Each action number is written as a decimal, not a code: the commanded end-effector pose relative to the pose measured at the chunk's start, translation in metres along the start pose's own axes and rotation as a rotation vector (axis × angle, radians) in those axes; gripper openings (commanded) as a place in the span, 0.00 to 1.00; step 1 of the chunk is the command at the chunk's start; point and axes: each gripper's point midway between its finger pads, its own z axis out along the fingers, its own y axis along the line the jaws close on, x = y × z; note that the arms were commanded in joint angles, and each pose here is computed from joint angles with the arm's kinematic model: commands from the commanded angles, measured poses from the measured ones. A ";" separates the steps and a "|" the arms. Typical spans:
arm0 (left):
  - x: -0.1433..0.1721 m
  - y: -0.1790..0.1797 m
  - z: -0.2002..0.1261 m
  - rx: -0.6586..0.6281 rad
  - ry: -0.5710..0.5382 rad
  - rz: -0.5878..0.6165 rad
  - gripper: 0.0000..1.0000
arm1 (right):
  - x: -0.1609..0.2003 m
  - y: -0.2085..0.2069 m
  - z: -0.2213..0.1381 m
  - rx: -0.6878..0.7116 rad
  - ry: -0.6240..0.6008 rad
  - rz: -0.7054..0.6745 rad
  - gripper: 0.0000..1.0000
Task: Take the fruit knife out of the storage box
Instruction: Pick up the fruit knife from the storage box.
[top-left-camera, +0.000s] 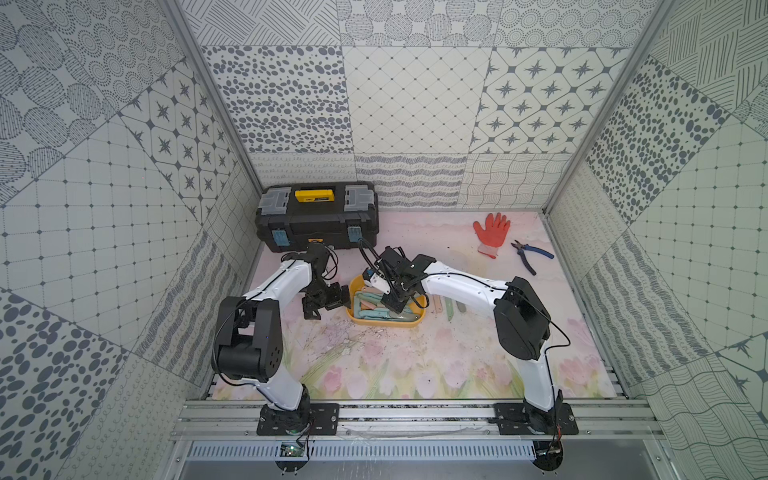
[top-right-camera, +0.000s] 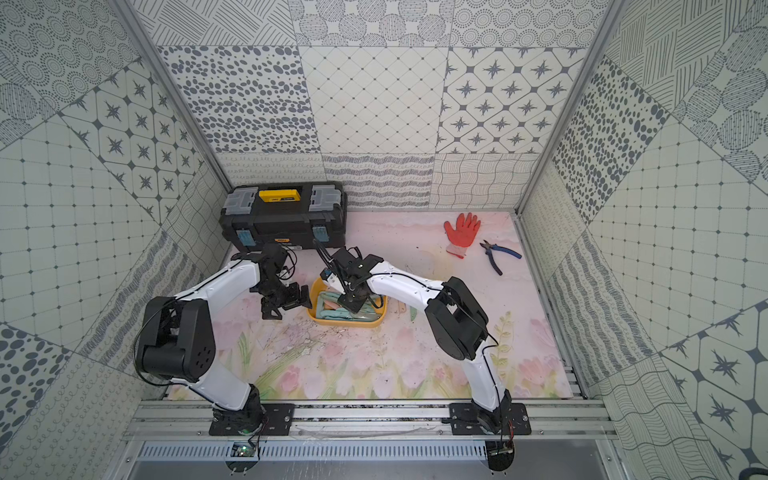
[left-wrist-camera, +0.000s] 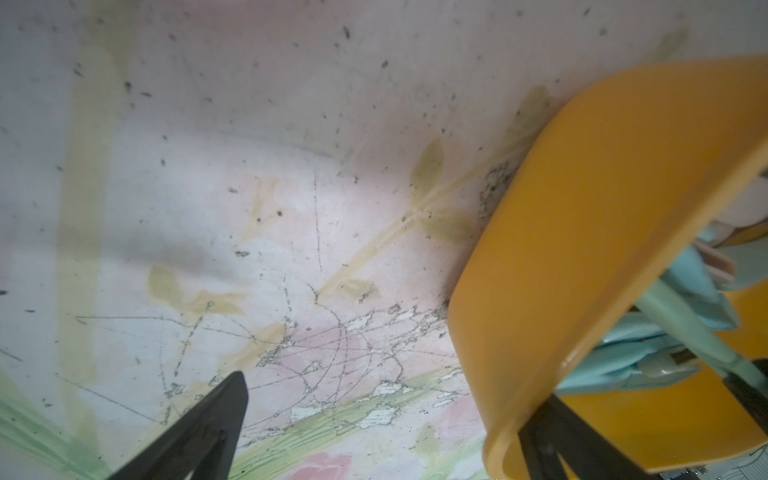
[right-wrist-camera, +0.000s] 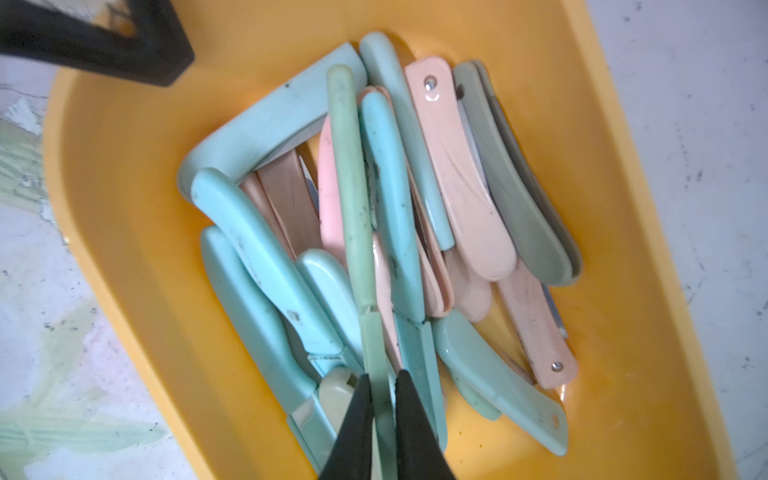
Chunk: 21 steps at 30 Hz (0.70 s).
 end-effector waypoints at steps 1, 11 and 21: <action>-0.001 0.002 -0.007 -0.001 -0.014 -0.016 0.97 | -0.008 -0.002 -0.016 0.018 -0.055 -0.001 0.12; -0.001 0.001 -0.007 0.002 -0.015 -0.017 0.98 | -0.010 -0.003 -0.021 0.016 -0.074 0.021 0.10; -0.001 0.001 -0.007 0.001 -0.014 -0.016 0.98 | -0.024 -0.003 -0.050 -0.136 -0.233 0.140 0.08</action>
